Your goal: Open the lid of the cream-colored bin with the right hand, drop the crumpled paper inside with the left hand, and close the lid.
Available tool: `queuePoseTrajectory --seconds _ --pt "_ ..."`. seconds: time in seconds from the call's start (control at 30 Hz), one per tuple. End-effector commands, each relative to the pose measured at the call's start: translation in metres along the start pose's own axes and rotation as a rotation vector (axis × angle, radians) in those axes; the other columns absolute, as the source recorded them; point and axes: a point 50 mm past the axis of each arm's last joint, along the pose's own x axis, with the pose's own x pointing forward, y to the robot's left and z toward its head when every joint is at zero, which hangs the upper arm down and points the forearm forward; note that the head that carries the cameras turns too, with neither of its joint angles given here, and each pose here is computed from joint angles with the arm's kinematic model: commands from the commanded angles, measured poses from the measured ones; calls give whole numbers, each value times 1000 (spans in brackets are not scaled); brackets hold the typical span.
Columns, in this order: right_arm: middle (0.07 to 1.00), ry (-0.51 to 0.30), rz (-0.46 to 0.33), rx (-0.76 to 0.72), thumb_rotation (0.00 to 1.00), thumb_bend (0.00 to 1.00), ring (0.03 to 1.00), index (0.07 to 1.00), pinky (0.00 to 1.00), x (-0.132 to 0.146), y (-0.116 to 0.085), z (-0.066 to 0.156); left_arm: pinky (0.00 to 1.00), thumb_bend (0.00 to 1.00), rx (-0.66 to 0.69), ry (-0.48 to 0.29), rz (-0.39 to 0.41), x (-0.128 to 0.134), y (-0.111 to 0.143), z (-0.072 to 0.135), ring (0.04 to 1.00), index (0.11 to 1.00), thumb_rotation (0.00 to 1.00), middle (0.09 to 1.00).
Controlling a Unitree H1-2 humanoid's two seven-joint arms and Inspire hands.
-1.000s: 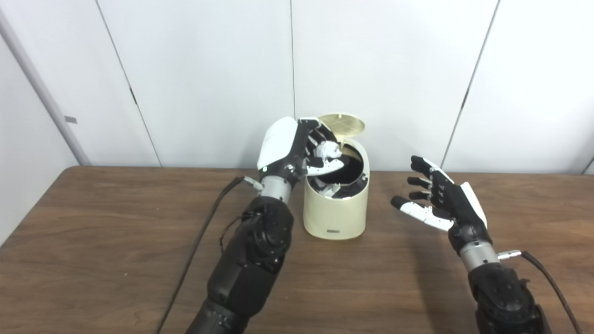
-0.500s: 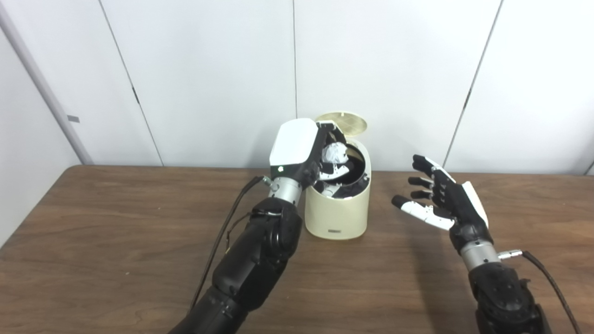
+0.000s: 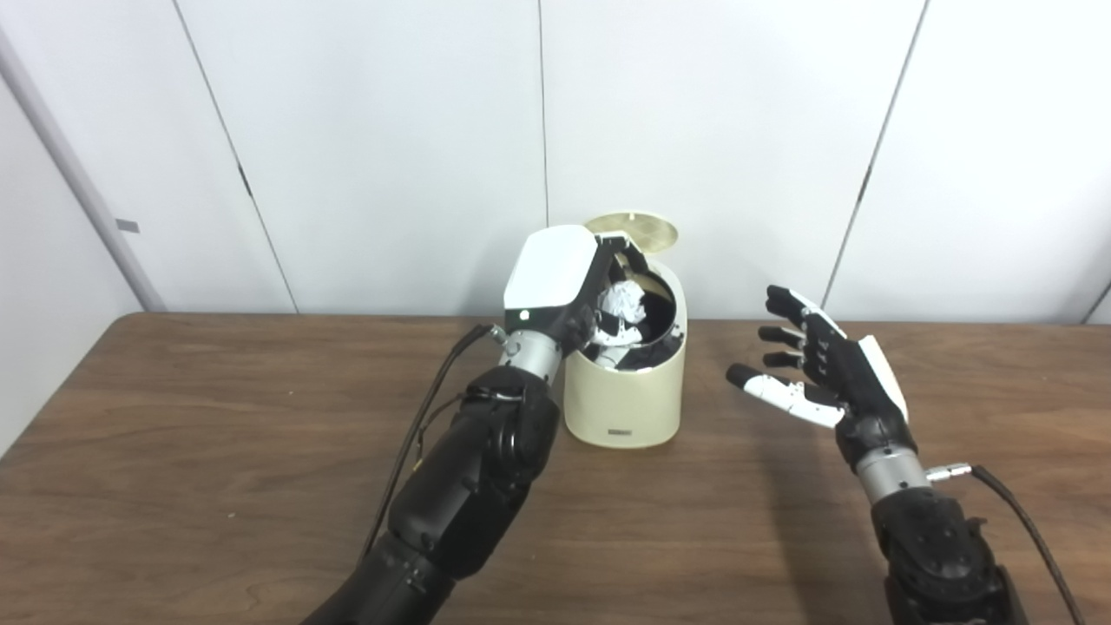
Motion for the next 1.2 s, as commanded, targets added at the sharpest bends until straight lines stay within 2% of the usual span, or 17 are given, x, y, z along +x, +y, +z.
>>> queuePoseTrajectory --seconds 0.0,0.2,0.33,0.4,0.5,0.6,0.77,1.0,1.07,1.17 --pt "889 -84 -29 -2 366 666 804 876 694 8 -6 20 469 905 10 -7 -35 2 2 2 601 674 13 674" --pt "888 -84 -31 -2 366 670 801 874 692 8 -5 20 496 922 13 -9 -37 -2 4 -1 619 683 33 680" --pt "888 -80 -34 4 363 670 802 875 695 7 -5 21 505 924 51 -12 -82 -6 10 -3 642 713 88 705" --pt "891 -78 -33 7 353 661 806 876 699 7 -5 21 523 930 83 -5 -120 -9 15 -4 687 770 184 765" --pt "893 -77 -34 18 330 655 810 874 704 7 -6 20 551 964 115 5 -155 -13 22 -6 759 829 261 841" --pt "889 -80 -35 12 341 665 805 873 698 8 -6 19 600 993 120 18 -176 -16 26 -7 836 888 302 912" --pt "889 -84 -33 3 361 675 804 874 700 10 -5 19 638 1000 115 24 -178 -18 30 -8 872 931 327 958" --pt "882 -91 -29 5 342 663 806 874 710 10 -4 19 591 925 104 10 -142 -20 30 -7 789 854 229 844" --pt "880 -93 -28 6 346 664 804 874 705 9 -5 18 554 869 88 2 -96 -21 29 -7 725 789 171 780" --pt "882 -90 -26 5 366 676 804 878 698 9 -4 17 479 787 20 -23 22 -26 28 -10 590 657 33 640"
